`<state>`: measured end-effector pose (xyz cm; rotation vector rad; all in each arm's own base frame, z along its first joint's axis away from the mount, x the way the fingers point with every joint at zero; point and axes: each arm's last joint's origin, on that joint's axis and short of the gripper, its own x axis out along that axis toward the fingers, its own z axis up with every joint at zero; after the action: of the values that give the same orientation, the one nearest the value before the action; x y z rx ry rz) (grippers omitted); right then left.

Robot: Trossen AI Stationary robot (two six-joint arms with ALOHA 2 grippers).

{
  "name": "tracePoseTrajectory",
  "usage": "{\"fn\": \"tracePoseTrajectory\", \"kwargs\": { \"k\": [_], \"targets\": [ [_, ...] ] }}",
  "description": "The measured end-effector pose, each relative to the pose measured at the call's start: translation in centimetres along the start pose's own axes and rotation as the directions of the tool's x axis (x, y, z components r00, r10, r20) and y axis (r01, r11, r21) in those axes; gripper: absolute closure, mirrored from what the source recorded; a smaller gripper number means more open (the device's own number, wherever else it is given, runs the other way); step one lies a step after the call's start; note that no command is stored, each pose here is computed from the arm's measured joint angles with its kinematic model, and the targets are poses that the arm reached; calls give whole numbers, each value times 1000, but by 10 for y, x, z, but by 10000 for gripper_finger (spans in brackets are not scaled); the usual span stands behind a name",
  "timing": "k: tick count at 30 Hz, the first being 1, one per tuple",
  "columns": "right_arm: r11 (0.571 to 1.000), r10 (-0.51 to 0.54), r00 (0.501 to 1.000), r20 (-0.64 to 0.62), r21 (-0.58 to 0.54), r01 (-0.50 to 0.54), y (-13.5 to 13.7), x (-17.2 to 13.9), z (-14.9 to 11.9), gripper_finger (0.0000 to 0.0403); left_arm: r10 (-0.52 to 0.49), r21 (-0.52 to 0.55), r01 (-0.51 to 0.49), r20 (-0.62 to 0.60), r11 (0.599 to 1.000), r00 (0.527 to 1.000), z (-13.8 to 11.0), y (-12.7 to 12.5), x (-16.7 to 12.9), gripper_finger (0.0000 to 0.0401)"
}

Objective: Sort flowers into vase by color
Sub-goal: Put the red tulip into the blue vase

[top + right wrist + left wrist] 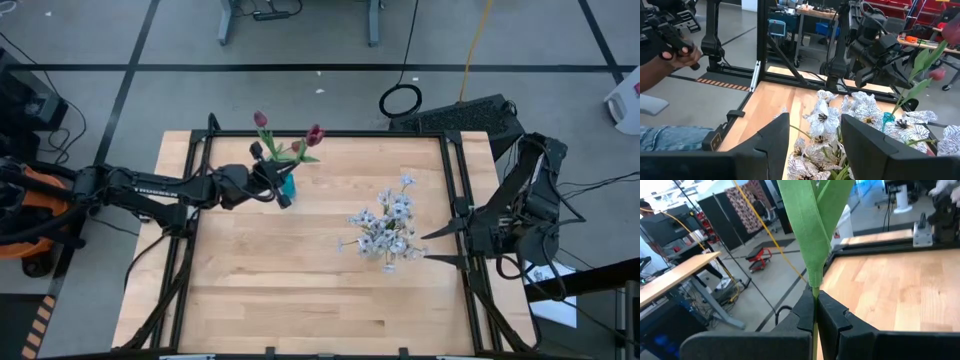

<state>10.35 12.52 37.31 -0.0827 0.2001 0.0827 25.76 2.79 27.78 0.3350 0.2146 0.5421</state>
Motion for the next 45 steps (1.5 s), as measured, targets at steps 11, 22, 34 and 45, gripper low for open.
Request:
{"fn": "tracePoseTrajectory", "kwargs": {
  "k": [11, 22, 34, 45],
  "targets": [
    [1000, 0, 1000, -1, -1, 0, 0, 0, 0, 234, 8, 19, -7, -24, 1000, 1000, -2, 0, 0, 393],
    [1000, -2, 1000, -6, -9, 2, 2, 2, -1, 234, 44, -36, -43, 25, 998, 999, -25, -4, -4, 393],
    [1000, -2, 1000, -9, -16, 2, 2, 2, -1, 234, 40, -25, -39, 11, 999, 999, -38, -7, -7, 393],
    [1000, -3, 1000, -10, -17, 2, 2, 2, -2, 234, 77, -15, -78, -47, 997, 996, -50, -2, 5, 393]
  ]
}}
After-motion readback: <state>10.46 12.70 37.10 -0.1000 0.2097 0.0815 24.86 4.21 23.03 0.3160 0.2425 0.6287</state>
